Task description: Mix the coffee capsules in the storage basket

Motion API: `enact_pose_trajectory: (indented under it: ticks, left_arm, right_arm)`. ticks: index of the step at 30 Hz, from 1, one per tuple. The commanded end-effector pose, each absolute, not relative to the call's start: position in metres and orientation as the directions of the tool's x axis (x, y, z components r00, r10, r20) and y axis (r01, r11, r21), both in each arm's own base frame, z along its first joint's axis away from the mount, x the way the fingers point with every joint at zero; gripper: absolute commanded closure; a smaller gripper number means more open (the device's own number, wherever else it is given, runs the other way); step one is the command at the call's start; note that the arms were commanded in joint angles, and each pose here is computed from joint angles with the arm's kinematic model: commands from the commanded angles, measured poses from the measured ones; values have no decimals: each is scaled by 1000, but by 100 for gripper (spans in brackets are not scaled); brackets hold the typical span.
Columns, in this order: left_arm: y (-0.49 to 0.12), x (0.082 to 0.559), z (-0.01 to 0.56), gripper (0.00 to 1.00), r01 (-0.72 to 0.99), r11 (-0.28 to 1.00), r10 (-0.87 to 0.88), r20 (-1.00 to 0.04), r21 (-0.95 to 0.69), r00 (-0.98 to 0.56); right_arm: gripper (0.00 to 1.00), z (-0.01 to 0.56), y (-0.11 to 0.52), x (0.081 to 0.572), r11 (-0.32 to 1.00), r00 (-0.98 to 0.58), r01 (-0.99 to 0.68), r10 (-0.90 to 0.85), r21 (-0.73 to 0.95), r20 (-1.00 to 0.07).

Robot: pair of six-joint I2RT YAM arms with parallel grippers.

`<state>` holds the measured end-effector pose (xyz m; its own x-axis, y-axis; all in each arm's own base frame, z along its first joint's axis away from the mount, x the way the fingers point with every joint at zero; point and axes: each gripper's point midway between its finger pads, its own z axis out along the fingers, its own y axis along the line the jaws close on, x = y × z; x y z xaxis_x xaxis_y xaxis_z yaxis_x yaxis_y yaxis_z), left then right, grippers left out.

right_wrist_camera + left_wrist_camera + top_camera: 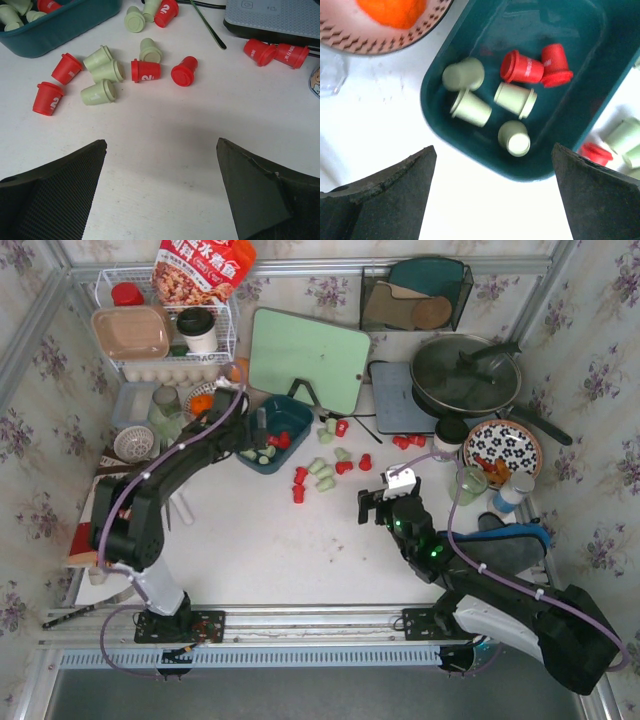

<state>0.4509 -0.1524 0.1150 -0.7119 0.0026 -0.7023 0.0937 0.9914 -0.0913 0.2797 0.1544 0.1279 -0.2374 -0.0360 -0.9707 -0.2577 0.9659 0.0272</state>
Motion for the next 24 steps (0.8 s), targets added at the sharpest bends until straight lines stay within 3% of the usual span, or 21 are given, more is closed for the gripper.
enact_pose_trajectory:
  ticks: [1, 4, 8, 16, 20, 24]
  left_arm:
    - [-142, 434, 140, 1, 29, 989, -95, -763, -147, -639]
    - [-131, 403, 138, 1, 5, 984, -136, -766, -179, -628]
    - [-92, 359, 123, 1, -221, 949, -314, -733, -225, -603]
    - [-82, 298, 89, 1, -233, 959, -281, -624, -160, -729]
    - [-77, 296, 76, 3, -302, 937, -342, -631, -174, -697]
    - [-97, 298, 93, 2, -208, 951, -307, -632, -227, -712]
  right_arm:
    - [0, 130, 159, 282, 965, -248, -256, -16, 50, -969]
    - [0, 128, 158, 283, 968, -258, -246, -19, 47, -966]
    - [0, 129, 155, 284, 972, -252, -230, -9, 51, -968]
    - [0, 129, 158, 295, 980, -259, -197, -16, 36, -966]
    - [0, 126, 177, 303, 975, -320, -197, 39, 106, -947]
    - [0, 124, 201, 311, 960, -374, -168, 147, 223, -916]
